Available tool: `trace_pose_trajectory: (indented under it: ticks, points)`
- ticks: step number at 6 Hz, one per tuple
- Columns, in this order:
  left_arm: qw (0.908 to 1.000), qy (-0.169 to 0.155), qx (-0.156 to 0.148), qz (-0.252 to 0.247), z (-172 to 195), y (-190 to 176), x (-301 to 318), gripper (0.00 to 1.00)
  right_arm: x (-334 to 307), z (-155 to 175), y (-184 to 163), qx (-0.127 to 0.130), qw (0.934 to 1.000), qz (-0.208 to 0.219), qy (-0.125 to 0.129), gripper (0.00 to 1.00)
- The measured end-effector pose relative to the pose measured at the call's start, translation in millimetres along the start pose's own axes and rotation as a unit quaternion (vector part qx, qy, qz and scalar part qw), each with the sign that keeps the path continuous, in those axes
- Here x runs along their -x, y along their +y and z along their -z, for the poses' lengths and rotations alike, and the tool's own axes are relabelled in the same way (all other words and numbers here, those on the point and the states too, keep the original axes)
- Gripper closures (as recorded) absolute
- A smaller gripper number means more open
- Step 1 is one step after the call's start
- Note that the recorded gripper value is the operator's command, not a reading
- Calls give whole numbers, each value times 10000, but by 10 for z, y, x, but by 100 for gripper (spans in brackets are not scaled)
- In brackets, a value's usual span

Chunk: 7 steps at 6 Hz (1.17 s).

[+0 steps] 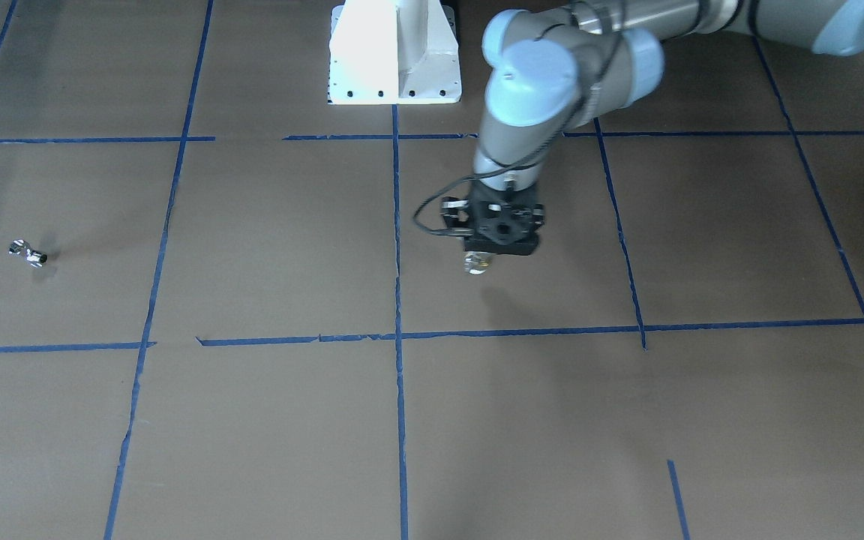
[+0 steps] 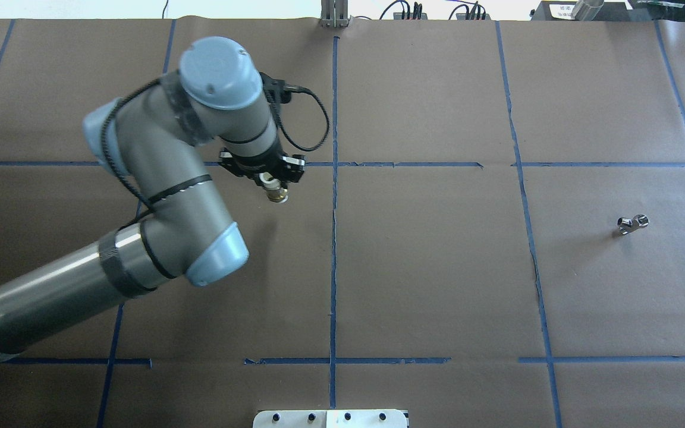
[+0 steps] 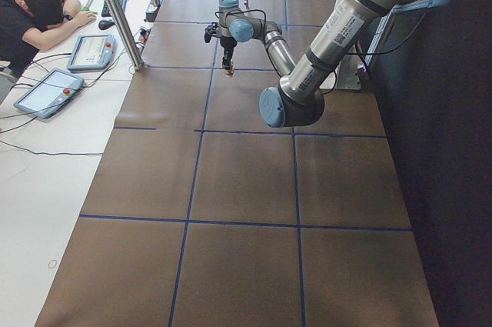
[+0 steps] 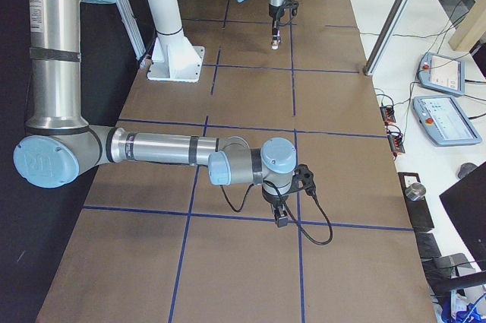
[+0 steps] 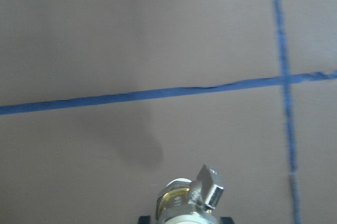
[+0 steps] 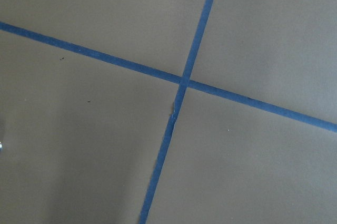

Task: Assemble PPR valve and pipe with both arms
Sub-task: 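Carry the white fitting with the left gripper toward the table center, then lower the white fitting upright at the center and open the left gripper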

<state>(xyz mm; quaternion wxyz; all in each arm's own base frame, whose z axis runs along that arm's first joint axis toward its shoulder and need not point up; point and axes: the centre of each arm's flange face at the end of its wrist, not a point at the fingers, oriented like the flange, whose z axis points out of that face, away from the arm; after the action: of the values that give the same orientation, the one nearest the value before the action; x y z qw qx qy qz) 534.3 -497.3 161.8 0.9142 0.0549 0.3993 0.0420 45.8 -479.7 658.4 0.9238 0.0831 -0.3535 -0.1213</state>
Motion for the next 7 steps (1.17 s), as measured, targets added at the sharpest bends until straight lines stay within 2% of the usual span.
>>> trace_pose_trajectory:
  ticks: [1, 2, 5, 6, 7]
  points:
    - [9999, -2, 91, -63, -145, 135, -434, 100, -1, 0, 0, 1, 10000, -1, 2, 0]
    - [9998, 0, 161, -105, -249, 293, -672, 96, -2, -2, 1, 3, 10000, -3, 2, 0]
    - [9995, -15, 269, -180, -382, 492, -826, 91, -5, -7, 4, 6, 10000, -7, -6, 0]
    - [9995, -24, 276, -182, -396, 499, -816, 74, -7, -9, 5, 9, 10000, -9, -7, 0]
    - [9994, -33, 282, -184, -411, 504, -804, 47, -8, -11, 6, 10, 10000, -11, -7, 0]
